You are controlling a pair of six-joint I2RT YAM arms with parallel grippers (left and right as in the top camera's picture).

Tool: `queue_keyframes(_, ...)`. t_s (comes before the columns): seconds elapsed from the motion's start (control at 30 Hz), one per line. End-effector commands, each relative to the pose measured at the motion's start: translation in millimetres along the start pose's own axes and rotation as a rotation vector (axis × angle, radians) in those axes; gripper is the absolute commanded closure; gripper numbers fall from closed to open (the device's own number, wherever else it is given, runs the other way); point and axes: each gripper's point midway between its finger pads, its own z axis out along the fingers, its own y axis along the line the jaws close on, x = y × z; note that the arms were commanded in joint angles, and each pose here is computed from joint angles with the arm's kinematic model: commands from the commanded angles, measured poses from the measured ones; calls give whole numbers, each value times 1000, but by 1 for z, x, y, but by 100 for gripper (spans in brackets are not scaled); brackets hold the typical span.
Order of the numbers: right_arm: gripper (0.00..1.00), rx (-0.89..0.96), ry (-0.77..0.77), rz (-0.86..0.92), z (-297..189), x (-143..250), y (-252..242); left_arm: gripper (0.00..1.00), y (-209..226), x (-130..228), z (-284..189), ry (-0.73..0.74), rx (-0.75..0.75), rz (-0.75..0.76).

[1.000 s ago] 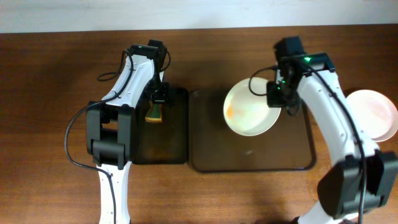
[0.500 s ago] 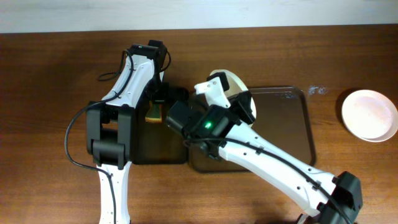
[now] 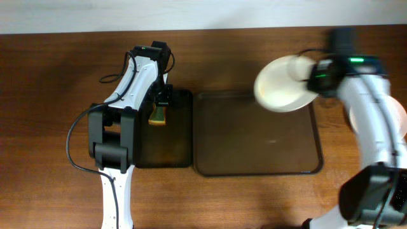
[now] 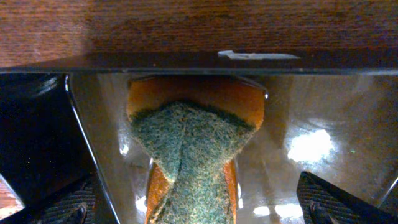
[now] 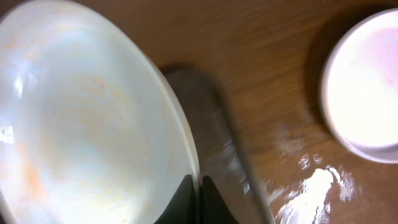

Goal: Clean dirty plates on tray and stack at the side

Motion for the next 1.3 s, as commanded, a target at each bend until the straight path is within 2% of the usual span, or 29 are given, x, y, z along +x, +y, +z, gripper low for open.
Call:
queue_keyframes(0.0,96,-190,-59,177,-2,-33,-62,0,2,-1,-11,-27,-5,-3)
queue_keyframes(0.07,96,-122,-116,298,3,-46,-126,0,1,-1,-11,-27,-5,-2)
queue_keyframes(0.17,96,-31,-127,425,13,-41,-196,0,2,-1,-11,-27,-5,-2)
queue_keyframes(0.23,96,3,-101,487,28,-31,-227,0,1,-1,-11,-27,-5,-2)
queue_keyframes(0.37,95,29,-26,554,60,-10,-256,0,1,-1,-11,-27,-5,-2)
queue_keyframes(0.4,88,35,-23,559,62,-9,-259,0,1,-1,-11,-27,-5,-2)
queue_keyframes(0.5,27,34,-21,561,66,-9,-261,0,1,-1,-11,-27,-5,-2)
queue_keyframes(0.57,13,-44,-23,557,61,-14,-246,0,1,-1,-11,-27,-5,-2)
queue_keyframes(0.67,2,-218,-49,449,42,-33,-203,0,1,-1,-11,-28,-5,-1)
queue_keyframes(0.83,2,-310,-7,279,15,-38,-126,0,1,-1,-12,-28,-5,-1)
queue_keyframes(0.97,2,-366,175,57,8,4,-35,0,1,-1,-11,-28,-5,-1)
queue_keyframes(1.03,2,-383,234,2,6,20,-7,0,1,-1,-11,-28,-5,-1)
queue_keyframes(1.13,2,-420,256,-109,3,33,38,0,1,-1,-11,-28,-5,-1)
queue_keyframes(1.27,1,-449,279,-201,-1,48,75,0,1,-1,-11,-28,-5,-1)
